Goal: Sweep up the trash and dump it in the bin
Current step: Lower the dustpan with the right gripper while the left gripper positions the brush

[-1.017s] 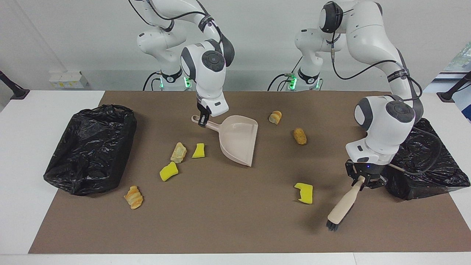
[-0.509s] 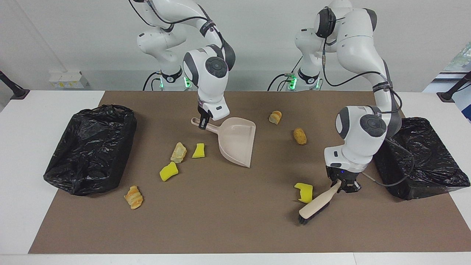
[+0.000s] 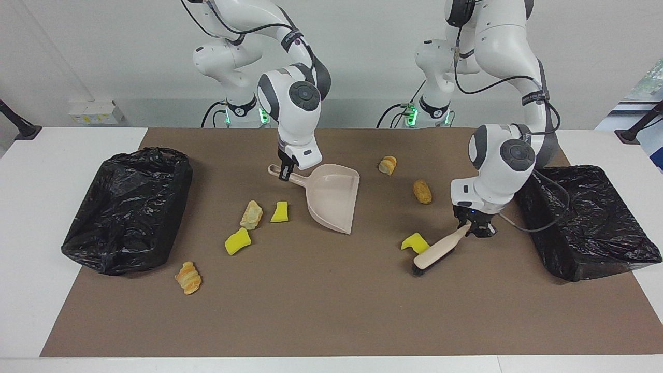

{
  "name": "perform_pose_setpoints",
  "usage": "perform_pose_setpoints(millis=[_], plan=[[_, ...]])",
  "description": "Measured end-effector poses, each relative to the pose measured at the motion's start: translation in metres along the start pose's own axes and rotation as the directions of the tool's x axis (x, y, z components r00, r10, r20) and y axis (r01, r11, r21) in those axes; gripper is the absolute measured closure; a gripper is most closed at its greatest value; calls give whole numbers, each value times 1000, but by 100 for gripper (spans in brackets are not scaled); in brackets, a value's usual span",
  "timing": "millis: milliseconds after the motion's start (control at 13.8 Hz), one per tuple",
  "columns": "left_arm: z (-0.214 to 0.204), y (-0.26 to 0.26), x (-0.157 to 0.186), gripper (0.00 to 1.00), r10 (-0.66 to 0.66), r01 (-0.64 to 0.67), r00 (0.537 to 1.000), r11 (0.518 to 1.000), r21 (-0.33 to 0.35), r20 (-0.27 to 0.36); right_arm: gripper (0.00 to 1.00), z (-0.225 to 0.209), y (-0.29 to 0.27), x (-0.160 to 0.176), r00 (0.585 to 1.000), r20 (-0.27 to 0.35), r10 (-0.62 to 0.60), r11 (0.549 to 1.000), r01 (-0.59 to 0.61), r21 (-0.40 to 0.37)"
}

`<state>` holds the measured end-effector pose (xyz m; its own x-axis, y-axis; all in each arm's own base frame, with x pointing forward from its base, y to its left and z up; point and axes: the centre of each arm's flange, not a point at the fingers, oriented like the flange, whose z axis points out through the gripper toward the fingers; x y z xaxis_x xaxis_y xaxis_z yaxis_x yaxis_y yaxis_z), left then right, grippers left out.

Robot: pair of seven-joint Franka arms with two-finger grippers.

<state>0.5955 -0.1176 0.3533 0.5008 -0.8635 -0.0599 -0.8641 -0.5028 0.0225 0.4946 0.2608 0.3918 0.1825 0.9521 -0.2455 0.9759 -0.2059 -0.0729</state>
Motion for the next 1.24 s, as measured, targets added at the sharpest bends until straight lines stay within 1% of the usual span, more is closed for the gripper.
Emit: perform_pose_setpoints(millis=[145,363,509,581,654,727,799,872,1017,1235], plan=[[6,47,5,74,-13,13,1000,999,-29,28,68,-1,-4,3,1000,3,-9,1000,9,-1],[-3,107,25,74,-94,99,992,994,-52,79,68,-2,-7,5,1000,6,-15,1000,15,0],[-22,127,29,74,-194,198,977,979,-45,95,68,-2,-7,5,1000,6,-15,1000,15,1],[-32,130,24,74,-244,249,964,967,-45,105,68,-2,-7,5,1000,6,-15,1000,15,1],[-41,132,16,74,-308,316,942,947,-48,132,68,-2,-7,5,1000,6,-15,1000,15,1],[-48,135,7,74,-389,402,905,914,-47,171,68,-2,-7,5,1000,6,-15,1000,15,1],[-53,137,-1,74,-477,493,854,869,-36,206,68,-2,-7,5,1000,6,-15,1000,15,1],[-59,140,-7,74,-557,575,799,818,-18,226,68,-2,-7,5,1000,6,-15,1000,15,1],[-71,145,-16,74,-670,689,700,725,16,247,68,-2,-7,5,1000,6,-15,1000,15,1],[-73,155,-33,74,-828,844,492,530,86,268,68,1,-8,5,1000,6,-26,1000,26,0]])
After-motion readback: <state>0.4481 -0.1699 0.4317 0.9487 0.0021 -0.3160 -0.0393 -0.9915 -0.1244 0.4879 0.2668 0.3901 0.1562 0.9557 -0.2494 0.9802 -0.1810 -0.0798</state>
